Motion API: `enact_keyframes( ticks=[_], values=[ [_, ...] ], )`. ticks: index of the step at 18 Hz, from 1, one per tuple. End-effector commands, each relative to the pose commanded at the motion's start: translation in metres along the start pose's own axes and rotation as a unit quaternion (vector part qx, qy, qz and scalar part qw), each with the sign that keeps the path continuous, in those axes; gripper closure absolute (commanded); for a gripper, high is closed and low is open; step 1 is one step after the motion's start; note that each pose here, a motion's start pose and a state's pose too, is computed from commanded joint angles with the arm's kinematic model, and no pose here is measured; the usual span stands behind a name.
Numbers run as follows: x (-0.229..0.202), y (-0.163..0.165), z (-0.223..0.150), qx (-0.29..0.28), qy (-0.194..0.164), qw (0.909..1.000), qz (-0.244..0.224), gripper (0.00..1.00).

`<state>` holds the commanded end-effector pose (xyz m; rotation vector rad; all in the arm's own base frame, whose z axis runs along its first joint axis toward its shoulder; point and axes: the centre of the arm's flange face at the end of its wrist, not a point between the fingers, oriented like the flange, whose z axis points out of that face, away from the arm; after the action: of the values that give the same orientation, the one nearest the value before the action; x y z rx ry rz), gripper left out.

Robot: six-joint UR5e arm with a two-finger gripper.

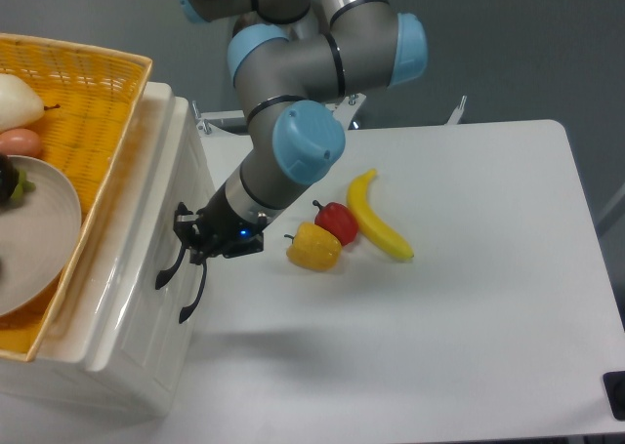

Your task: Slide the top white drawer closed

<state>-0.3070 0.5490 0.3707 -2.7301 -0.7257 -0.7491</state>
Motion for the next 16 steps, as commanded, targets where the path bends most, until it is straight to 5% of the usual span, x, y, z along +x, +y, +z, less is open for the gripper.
enact_keyframes(
  ticks=[7,16],
  values=[
    [-0.083,0.006,-0.047,0.020,-0.052,0.9979,-0.033,0.85],
    [-0.185,0.026,-0.101,0.035,-0.130,0.9907,0.018,0.85]
  ],
)
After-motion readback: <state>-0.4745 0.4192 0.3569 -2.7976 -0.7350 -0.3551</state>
